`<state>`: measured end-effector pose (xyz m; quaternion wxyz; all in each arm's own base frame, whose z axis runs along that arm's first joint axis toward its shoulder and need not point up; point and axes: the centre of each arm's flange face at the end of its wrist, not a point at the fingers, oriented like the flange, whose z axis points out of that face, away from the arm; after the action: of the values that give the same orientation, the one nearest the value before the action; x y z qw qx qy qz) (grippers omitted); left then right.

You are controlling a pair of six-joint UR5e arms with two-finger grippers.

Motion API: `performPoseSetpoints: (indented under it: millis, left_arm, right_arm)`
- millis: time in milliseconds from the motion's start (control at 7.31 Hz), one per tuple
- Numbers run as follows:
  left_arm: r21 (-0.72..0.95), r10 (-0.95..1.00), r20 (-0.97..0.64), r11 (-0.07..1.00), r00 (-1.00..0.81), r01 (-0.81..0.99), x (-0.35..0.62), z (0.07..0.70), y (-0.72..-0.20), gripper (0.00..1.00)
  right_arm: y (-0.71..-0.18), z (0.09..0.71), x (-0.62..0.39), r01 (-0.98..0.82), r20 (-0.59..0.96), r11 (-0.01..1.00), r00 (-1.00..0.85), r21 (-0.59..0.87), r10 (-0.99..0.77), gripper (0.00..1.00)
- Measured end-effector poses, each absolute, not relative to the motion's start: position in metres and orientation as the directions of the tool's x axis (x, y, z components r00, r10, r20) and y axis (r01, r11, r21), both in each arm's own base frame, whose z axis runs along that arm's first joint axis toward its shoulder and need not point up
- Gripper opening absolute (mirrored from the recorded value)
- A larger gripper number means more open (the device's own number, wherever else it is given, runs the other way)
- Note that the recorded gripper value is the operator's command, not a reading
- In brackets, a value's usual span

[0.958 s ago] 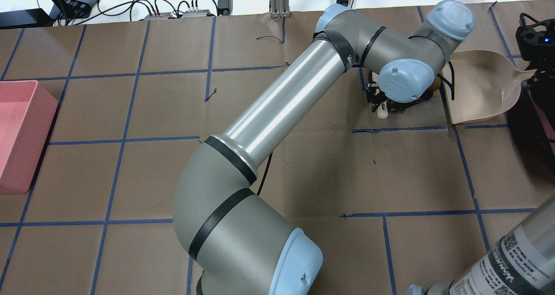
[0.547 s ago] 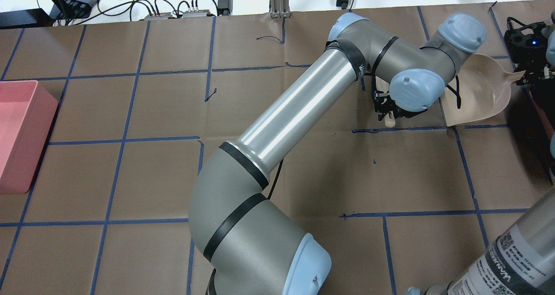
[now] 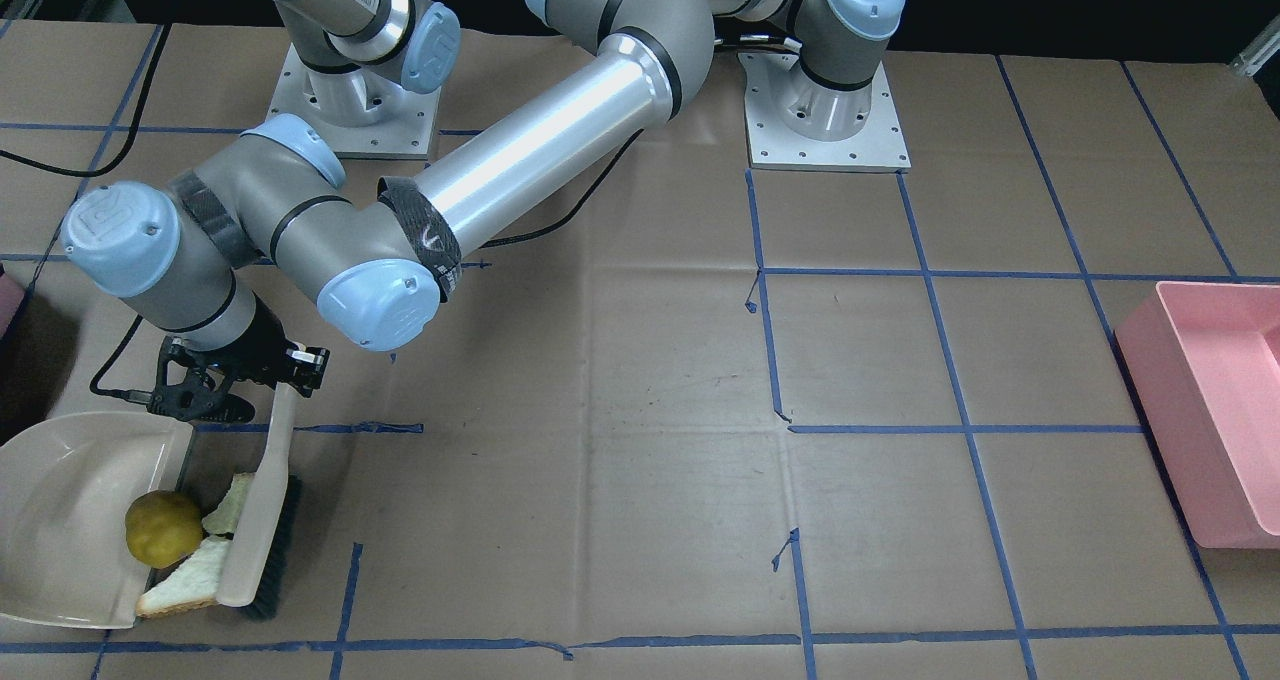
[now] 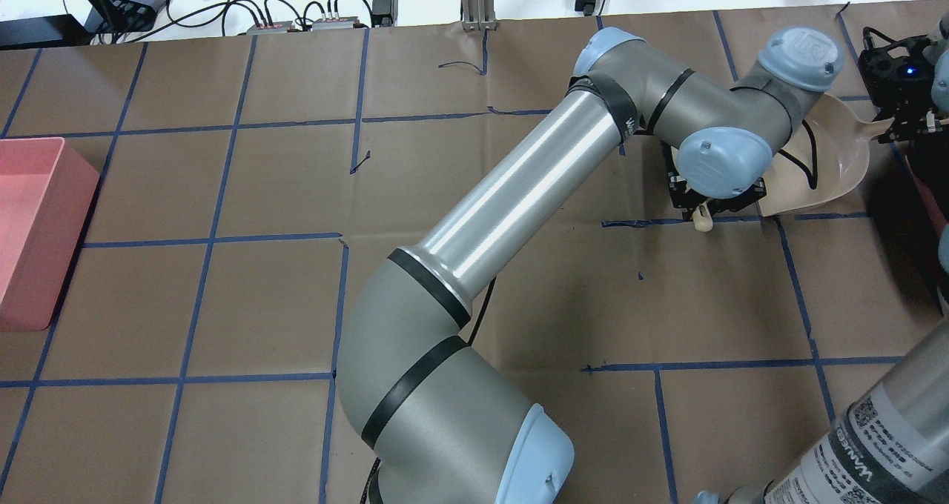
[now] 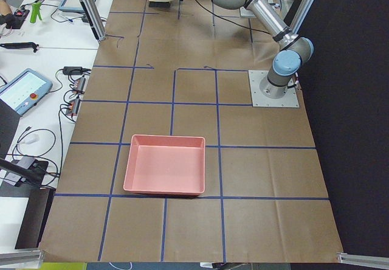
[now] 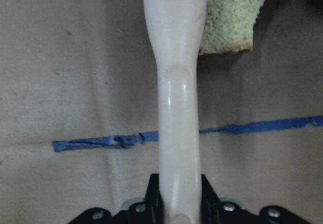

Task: Sweep and dump trash in nearest bin
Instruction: 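Sweep the bread and potato into the dustpan with the left gripper's brush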

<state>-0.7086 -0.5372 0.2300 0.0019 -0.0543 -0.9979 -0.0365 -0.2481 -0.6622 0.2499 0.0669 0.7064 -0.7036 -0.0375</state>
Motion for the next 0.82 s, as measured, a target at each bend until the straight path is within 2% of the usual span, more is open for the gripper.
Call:
performPoseSetpoints:
  millis: [821]
  left_arm:
    - [0.217, 0.030, 0.381, 0.969, -0.924, 0.121, -0.748, 0.241, -0.519, 0.00]
  right_arm:
    - [-0.666, 0.252, -0.237, -0.991, 0.049, -0.020, 0.027, 0.134, -0.998, 0.03]
